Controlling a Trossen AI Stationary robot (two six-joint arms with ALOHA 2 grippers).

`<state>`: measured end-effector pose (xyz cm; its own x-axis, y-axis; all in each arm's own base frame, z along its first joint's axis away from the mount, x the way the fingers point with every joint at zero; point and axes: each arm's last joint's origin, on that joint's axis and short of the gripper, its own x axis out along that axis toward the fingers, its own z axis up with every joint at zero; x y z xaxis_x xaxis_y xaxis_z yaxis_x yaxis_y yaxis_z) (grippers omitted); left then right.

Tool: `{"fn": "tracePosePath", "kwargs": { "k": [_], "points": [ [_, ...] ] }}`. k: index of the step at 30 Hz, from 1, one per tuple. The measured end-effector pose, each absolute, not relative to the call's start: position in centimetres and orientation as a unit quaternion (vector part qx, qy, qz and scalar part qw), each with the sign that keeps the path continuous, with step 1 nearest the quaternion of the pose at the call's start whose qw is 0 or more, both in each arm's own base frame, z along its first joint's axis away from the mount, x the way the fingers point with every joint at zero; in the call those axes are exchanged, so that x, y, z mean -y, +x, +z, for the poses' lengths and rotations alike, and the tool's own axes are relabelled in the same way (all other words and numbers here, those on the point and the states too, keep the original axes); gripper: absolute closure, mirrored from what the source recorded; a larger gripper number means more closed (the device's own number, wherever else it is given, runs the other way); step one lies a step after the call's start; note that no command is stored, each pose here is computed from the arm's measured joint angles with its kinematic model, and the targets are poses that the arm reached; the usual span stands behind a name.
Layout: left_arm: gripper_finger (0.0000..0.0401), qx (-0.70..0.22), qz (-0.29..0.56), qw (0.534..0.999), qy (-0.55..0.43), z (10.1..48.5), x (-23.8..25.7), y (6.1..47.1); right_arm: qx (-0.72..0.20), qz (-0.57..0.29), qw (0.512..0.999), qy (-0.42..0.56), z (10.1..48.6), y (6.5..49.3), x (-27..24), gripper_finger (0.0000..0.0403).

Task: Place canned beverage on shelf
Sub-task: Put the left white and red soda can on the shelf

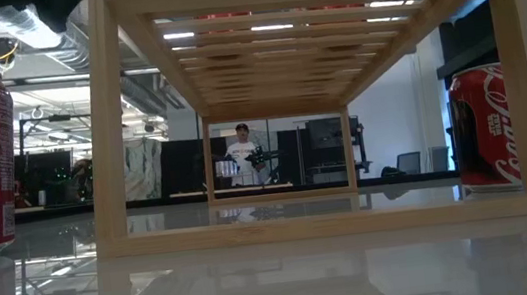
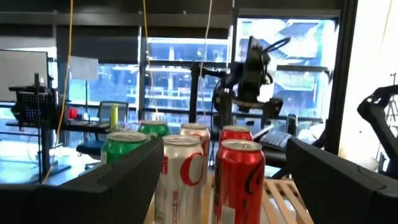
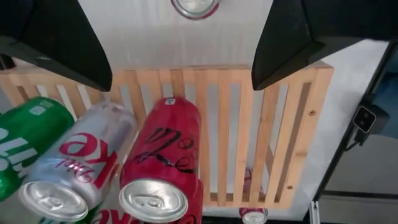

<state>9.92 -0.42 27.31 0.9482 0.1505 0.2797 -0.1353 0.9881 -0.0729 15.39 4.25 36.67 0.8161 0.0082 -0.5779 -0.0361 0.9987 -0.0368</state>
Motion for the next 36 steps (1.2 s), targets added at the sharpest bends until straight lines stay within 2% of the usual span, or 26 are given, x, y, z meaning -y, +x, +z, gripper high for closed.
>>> {"fn": "tracePosePath", "kwargs": {
  "k": [12,18,23,28,36],
  "points": [
    [0.0071,0.151,0.116,0.981,-0.035,27.4,0.2,9.8,-0.271,0.014,0.962,-0.013,32.6,15.1,-4.2,0.0023],
    [0.0071,0.176,0.107,0.974,-0.09,27.9,0.2,10.0,-0.271,0.013,0.963,-0.014,32.2,15.3,-4.2,0.0023],
    [0.0071,0.157,0.11,0.978,-0.085,29.2,0.3,11.3,-0.269,0.003,0.963,-0.017,32.2,15.4,-4.2,0.0023],
    [0.0071,0.075,0.115,0.988,-0.071,31.4,0.5,12.7,-0.27,0.003,0.963,-0.017,32.2,15.4,-4.2,0.0023],
    [0.0071,-0.136,0.141,0.968,-0.156,34.1,0.6,13.6,-0.27,0.003,0.963,-0.017,32.2,15.4,-4.2,0.0023]
  ]
}}
